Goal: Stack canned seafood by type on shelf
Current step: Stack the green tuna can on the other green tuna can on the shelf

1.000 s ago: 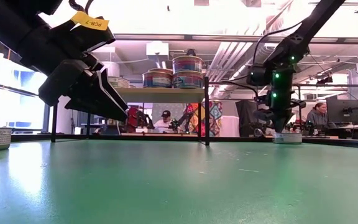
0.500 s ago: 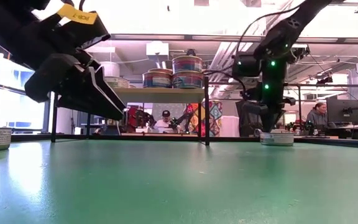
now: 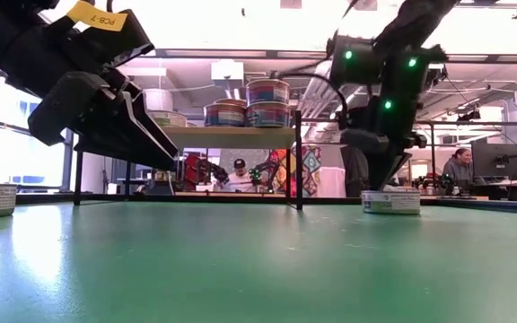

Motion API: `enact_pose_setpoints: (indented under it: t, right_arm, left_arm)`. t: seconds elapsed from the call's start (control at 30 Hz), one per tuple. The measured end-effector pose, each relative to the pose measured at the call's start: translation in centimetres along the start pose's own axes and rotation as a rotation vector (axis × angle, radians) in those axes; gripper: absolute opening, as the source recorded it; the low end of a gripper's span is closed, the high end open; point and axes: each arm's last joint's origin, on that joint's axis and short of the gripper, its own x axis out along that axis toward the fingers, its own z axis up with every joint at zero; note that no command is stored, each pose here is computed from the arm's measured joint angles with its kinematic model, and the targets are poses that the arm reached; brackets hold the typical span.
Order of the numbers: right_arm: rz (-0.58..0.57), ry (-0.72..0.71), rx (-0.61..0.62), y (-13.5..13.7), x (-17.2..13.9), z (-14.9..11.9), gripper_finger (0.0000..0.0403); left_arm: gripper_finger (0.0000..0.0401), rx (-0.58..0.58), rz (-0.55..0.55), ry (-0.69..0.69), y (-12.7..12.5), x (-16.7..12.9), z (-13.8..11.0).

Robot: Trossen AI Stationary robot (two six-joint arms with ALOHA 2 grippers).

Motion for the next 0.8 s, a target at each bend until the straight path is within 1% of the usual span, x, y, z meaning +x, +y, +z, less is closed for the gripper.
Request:
enact_pose_setpoints:
  t: [0.13,0.2,0.33,0.5,0.63,0.8]
  right_arm:
    - [0.069,-0.038,-0.009,2.6,-0.9,-1.6,0.0]
    - [0.122,-0.059,-0.014,3.9,-1.3,-2.4,0.0]
    - [0.283,-0.107,-0.031,6.8,-2.4,-3.9,0.0]
    - [0.479,-0.196,-0.074,10.1,-3.5,-5.4,0.0]
    - [0.592,-0.252,-0.093,12.7,-2.9,-6.2,0.0]
    - [0.715,-0.324,-0.102,15.6,-1.2,-6.6,0.0]
  left_arm:
    - [0.0295,0.0,0.001,0.0,0.0,0.0,0.0]
    - [0.0295,-0.001,0.002,-0.002,0.0,0.0,0.0]
    - [0.0295,0.003,-0.003,-0.029,-0.1,0.0,0.3]
    - [0.0295,0.014,-0.027,-0.115,-0.4,-0.1,1.4]
    - [0.0295,0.016,-0.087,-0.186,-0.5,-0.1,2.4]
    - [0.0295,-0.016,-0.209,-0.25,-0.4,0.2,3.4]
